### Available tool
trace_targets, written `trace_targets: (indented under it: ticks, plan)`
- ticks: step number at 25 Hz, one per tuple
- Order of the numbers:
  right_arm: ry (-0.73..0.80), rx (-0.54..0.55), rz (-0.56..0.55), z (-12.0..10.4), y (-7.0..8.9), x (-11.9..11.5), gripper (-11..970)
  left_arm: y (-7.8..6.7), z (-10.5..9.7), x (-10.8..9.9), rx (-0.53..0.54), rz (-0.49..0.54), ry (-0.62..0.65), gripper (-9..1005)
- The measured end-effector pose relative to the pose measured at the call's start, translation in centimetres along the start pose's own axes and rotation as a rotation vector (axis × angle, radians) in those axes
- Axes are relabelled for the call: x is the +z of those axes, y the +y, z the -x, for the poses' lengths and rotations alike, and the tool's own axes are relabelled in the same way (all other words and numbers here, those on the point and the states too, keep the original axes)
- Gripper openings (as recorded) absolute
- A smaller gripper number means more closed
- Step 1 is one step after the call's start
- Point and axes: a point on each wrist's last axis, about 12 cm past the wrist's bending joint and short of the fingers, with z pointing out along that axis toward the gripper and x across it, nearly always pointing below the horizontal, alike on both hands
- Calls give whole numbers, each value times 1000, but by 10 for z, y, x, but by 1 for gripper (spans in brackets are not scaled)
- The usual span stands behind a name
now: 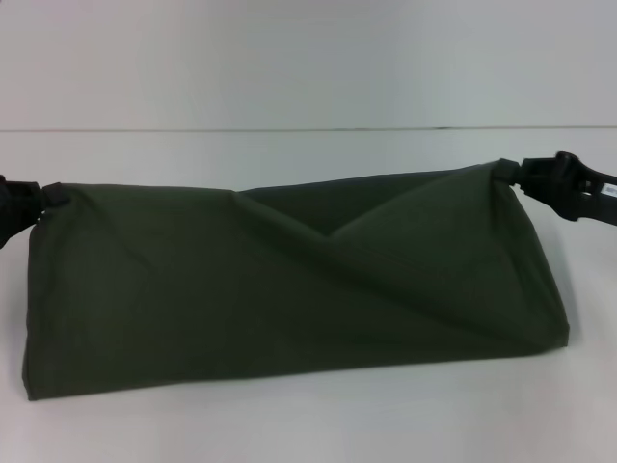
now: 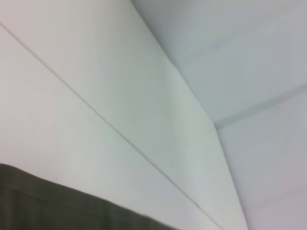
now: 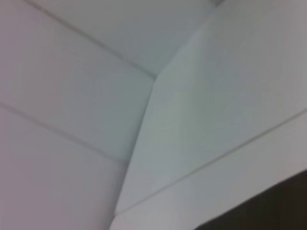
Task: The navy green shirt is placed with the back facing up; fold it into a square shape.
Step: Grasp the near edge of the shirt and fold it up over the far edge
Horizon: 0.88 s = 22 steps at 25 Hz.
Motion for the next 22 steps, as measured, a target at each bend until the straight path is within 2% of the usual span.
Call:
trace_targets:
  ticks: [6, 10, 22]
  plan:
    - [-112, -57, -114, -10, -11, 24, 23, 15, -14, 21, 7, 81, -110, 35]
    - [-159, -76, -139, -11, -13, 29, 23, 19, -17, 26, 7, 97, -160, 35]
    - [-250, -124, -175, -3, -5, 55, 23, 17, -15, 43, 25, 84, -271, 35]
